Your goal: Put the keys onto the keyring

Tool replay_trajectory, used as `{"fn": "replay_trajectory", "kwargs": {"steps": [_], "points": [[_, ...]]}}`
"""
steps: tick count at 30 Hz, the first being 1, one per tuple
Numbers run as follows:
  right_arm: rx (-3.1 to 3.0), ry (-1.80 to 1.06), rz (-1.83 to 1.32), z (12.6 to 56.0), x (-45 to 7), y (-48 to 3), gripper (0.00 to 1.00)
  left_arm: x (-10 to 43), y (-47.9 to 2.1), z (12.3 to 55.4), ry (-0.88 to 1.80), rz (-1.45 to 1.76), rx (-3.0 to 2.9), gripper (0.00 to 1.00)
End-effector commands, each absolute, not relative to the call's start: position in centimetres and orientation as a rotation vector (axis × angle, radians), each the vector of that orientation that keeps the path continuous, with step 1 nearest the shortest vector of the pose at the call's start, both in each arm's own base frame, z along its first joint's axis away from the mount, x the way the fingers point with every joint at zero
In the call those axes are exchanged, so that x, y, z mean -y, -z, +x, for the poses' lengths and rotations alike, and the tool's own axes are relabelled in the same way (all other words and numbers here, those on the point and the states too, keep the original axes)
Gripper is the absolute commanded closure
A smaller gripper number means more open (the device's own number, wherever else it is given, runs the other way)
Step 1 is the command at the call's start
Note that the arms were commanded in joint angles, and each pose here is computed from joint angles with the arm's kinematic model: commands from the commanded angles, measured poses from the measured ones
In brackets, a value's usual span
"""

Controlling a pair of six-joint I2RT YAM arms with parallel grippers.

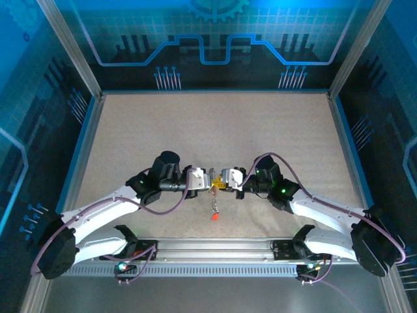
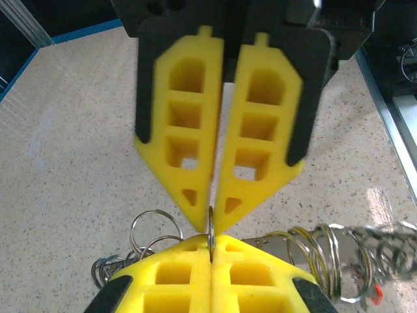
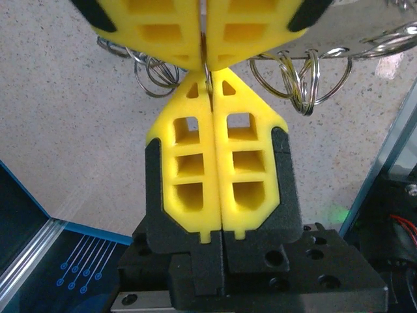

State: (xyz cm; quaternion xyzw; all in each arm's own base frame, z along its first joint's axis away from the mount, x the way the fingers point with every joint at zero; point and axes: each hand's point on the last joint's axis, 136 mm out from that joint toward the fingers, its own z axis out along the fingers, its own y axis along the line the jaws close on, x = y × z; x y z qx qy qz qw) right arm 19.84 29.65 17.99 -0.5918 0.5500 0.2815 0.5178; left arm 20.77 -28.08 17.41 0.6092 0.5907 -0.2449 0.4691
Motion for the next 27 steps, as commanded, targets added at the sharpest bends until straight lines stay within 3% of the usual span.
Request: {"fn": "replay_trajectory", "kwargs": {"steps": [1, 9, 15, 19, 22, 27], "points": [[-1.203, -0.715, -1.344, 19.6, -29.6, -21.1, 0.77, 28.7, -19.7, 20.1, 0.651, 1.445, -1.344, 1.0], [-1.207, -0.825, -1.37, 18.4, -29.0, -20.8, 0.68, 28.7, -21.8, 18.9, 0.716, 1.402, -1.227, 1.0], [-1.218, -0.876, -1.386, 18.1, -29.3, -20.5, 0.68, 28.9, -22.4, 18.7, 0.738, 1.39, -1.188, 1.0], [-1.219, -0.873, -1.384, 18.3, -29.3, -20.6, 0.83, 29.0, -22.5, 18.6, 0.743, 1.385, -1.181, 1.0], [-1.206, -0.872, -1.37, 18.2, -29.1, -20.9, 0.83, 29.0, -22.2, 18.5, 0.748, 1.397, -1.184, 1.0], [-1.219, -0.858, -1.366, 18.6, -29.1, -20.7, 0.97, 29.1, -22.2, 18.7, 0.751, 1.389, -1.182, 1.0]]}}
